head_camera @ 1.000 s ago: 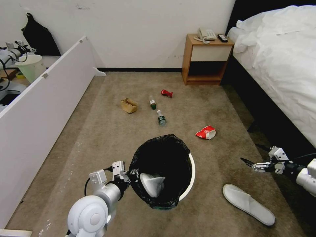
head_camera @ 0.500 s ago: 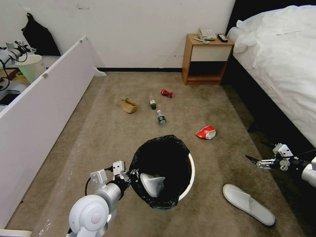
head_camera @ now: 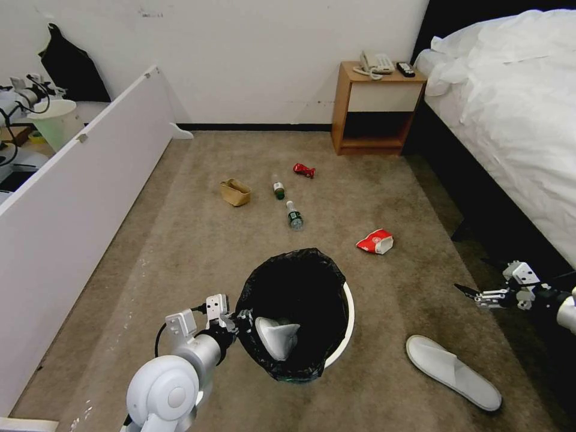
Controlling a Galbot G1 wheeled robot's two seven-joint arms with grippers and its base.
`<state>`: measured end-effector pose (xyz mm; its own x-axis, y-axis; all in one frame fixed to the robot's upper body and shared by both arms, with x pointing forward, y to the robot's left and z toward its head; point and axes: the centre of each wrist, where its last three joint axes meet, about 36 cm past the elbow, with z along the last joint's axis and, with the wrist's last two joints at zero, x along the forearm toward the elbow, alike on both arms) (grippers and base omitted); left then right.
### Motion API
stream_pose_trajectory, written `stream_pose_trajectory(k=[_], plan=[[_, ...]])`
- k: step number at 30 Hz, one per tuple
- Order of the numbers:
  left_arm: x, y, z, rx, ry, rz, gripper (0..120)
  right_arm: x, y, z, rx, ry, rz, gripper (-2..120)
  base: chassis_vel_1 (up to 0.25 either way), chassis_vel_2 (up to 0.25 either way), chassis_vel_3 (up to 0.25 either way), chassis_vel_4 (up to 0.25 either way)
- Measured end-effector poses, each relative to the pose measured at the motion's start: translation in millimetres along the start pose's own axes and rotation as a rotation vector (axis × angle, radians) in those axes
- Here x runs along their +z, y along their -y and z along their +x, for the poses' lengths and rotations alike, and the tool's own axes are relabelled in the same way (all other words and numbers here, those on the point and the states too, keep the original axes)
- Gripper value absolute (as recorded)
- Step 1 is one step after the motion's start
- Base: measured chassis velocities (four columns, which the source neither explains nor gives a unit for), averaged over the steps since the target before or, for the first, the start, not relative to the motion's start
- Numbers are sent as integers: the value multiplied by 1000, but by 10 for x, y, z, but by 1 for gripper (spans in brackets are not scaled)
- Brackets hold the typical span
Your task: Pick up the trash bin, then pick up the garbage from the floor and place it into the trash bin.
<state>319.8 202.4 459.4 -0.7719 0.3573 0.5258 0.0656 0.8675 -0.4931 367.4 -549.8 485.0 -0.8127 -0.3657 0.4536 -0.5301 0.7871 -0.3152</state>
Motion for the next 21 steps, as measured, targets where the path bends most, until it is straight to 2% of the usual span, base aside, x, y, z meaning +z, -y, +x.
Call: stream_pose_trajectory(k=[10, 21], plan=[[18, 25, 14, 2, 9, -4, 2, 173, 106, -20, -92, -122, 35, 100, 0, 0, 0, 0], [40, 19, 43, 0, 16, -6, 2, 357, 230, 17, -113, -215, 15, 100, 0, 0, 0, 0]])
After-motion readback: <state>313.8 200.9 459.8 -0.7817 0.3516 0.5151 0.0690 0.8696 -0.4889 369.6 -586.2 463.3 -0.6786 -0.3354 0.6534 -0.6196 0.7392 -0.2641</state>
